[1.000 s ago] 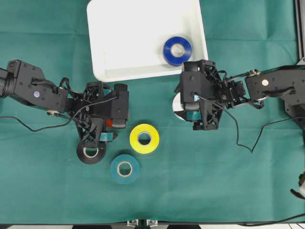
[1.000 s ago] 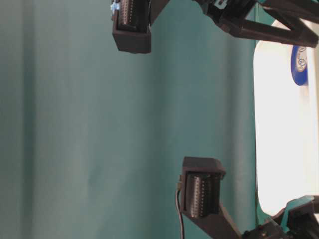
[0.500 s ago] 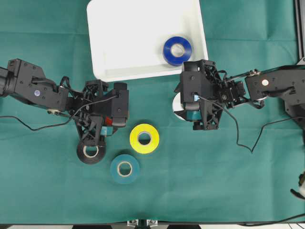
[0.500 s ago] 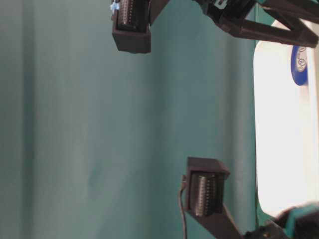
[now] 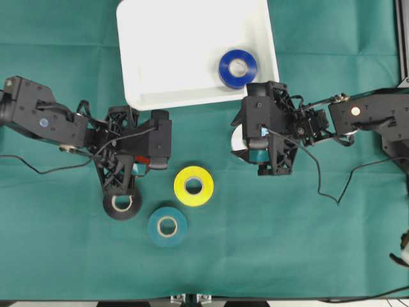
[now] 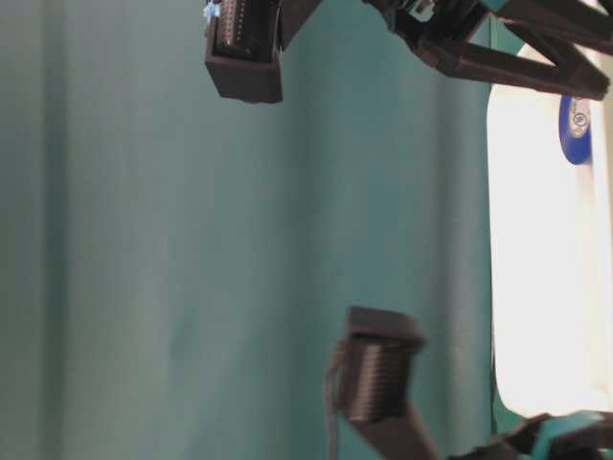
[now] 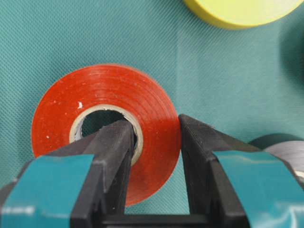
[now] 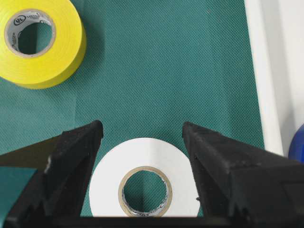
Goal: Put the tape alternately from left to right into the white case.
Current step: 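Move the left gripper over the red tape roll and grasp it, then carry the red roll with the left gripper into the tray beside blue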
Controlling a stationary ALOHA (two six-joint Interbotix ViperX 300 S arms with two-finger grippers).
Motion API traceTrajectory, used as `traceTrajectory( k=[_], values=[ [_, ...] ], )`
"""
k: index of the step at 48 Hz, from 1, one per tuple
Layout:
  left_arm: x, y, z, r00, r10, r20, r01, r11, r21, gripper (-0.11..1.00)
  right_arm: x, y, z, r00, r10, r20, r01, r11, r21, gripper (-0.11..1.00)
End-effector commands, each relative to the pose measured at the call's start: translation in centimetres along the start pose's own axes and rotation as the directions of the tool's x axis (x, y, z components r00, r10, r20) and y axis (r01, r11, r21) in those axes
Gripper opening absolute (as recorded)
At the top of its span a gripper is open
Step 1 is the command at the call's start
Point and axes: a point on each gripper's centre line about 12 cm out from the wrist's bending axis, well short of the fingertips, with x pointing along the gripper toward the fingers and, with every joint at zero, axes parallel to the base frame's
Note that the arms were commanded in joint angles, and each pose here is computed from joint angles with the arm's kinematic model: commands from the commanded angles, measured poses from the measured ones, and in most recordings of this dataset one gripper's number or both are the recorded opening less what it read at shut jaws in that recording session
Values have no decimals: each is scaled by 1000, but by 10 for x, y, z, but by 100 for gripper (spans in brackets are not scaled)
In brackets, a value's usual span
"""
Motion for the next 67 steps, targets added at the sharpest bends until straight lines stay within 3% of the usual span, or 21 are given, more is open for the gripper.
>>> traceTrajectory(
  k=[1, 17, 28, 32, 40, 52, 67],
  values=[
    [-23, -7, 16, 997, -18, 79, 17, 1000, 12, -3, -4, 3, 7, 999, 12, 30, -12, 1000, 0, 75],
    [-56, -17, 28, 984, -49, 171, 43, 998, 37, -3, -4, 3, 8, 999, 12, 30, -12, 1000, -1, 75],
    [-57, -7, 32, 983, -31, 180, 28, 999, 21, -3, -4, 2, 8, 999, 11, 30, -11, 1000, 0, 75],
    [-58, 3, 35, 982, -14, 189, 9, 1000, 26, -3, -4, 3, 8, 999, 11, 30, -11, 1000, -1, 75],
    [-57, 27, 45, 974, 28, 223, -46, 996, 77, -3, -4, 3, 9, 999, 13, 33, -13, 1000, -1, 75],
    [-52, 65, 66, 949, 94, 301, -143, 979, 147, -3, -4, 3, 8, 999, 12, 31, -12, 1000, -1, 75],
    [-27, 105, 81, 930, 161, 331, -223, 962, 159, -3, -4, 4, 9, 998, 25, 49, -25, 1000, -2, 75]
  ],
)
